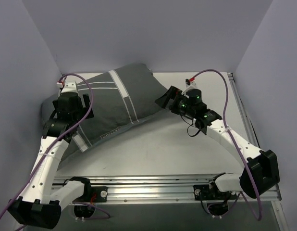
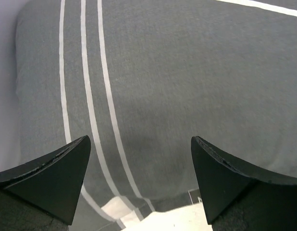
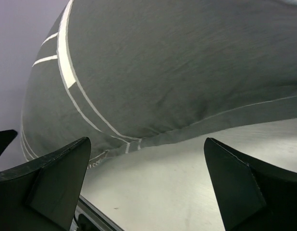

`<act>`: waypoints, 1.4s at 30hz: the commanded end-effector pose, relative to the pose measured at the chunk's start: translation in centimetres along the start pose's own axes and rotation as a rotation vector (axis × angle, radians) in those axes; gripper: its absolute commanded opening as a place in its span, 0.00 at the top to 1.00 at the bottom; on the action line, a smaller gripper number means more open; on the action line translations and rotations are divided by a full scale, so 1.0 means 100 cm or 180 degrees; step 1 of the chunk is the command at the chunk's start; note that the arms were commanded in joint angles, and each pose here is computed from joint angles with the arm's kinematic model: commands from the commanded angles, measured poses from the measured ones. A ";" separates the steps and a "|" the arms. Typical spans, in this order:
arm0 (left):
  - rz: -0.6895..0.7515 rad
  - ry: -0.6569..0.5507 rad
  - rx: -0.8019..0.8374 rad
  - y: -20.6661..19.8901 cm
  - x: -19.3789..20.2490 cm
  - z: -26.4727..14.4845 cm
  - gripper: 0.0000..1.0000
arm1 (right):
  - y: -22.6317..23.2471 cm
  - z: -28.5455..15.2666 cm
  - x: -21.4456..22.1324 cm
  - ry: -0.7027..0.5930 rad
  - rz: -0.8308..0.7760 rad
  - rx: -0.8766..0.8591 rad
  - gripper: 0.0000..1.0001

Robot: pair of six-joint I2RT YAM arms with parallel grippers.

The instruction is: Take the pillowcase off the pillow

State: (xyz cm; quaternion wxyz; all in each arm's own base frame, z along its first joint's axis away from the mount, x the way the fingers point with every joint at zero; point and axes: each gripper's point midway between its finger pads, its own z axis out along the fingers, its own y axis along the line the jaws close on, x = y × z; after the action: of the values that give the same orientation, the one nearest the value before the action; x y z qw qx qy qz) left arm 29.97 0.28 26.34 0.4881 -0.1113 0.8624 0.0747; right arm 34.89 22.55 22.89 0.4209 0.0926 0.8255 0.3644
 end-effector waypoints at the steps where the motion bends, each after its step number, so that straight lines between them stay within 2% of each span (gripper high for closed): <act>1: -0.0177 -0.0136 -0.0088 0.001 -0.014 0.017 0.06 | 0.042 0.021 -0.004 -0.0344 0.0311 -0.0319 0.00; 5: -0.0209 0.0009 -0.0097 0.000 -0.001 0.033 0.06 | 0.046 0.048 0.039 -0.0253 0.0510 -0.0180 0.00; 6: -0.0220 0.0043 -0.0055 -0.003 0.002 0.035 0.06 | 0.039 0.052 0.041 -0.0348 0.0556 -0.0046 0.00; 11: -0.0208 0.0199 0.0022 -0.009 0.020 0.043 0.06 | 0.038 0.057 0.090 -0.0301 0.0682 0.0142 0.00; 16: -0.0195 0.0270 0.0075 -0.012 0.030 0.044 0.06 | 0.038 0.071 0.109 -0.0226 0.0825 0.0135 0.00; 24: -0.0209 0.0396 0.0217 -0.019 0.044 0.043 0.06 | 0.047 0.102 0.113 -0.0328 0.0833 -0.0133 0.01; 27: -0.0231 0.0445 0.0280 -0.022 0.051 0.042 0.06 | 0.054 0.112 0.112 -0.0359 0.0802 -0.0245 0.11; 28: -0.0241 0.0469 0.0312 -0.023 0.055 0.041 0.06 | 0.057 0.115 0.110 -0.0384 0.0803 -0.0295 0.21; 29: -0.0267 0.0493 0.0339 -0.025 0.058 0.041 0.06 | 0.054 0.119 0.114 -0.0362 0.0781 -0.0276 0.25; 30: -0.0277 0.0516 0.0366 -0.027 0.061 0.040 0.06 | 0.052 0.121 0.114 -0.0360 0.0781 -0.0265 0.40; 32: -0.0305 0.0575 0.0459 -0.031 0.068 0.038 0.06 | 0.044 0.123 0.116 -0.0349 0.0784 -0.0241 0.56; 33: -0.0319 0.0597 0.0493 -0.033 0.070 0.037 0.06 | 0.043 0.123 0.117 -0.0332 0.0786 -0.0251 0.74; 36: -0.0355 0.0633 0.0605 -0.038 0.074 0.029 0.06 | 0.026 0.117 0.113 -0.0340 0.0821 -0.0201 1.00; 40: -0.0411 0.0584 0.0759 -0.041 0.065 0.010 0.06 | 0.009 0.094 0.095 -0.0320 0.0830 -0.0223 1.00; 42: -0.0410 0.0546 0.0822 -0.041 0.055 -0.002 0.06 | -0.016 0.084 0.082 -0.0313 0.0792 -0.0071 1.00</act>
State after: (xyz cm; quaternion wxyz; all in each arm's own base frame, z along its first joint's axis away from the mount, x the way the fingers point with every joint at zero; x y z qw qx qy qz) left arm 29.39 -3.30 19.90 0.4305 -0.1147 0.8942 -0.0443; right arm 34.32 34.14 10.84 0.3722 0.1897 0.7993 0.4320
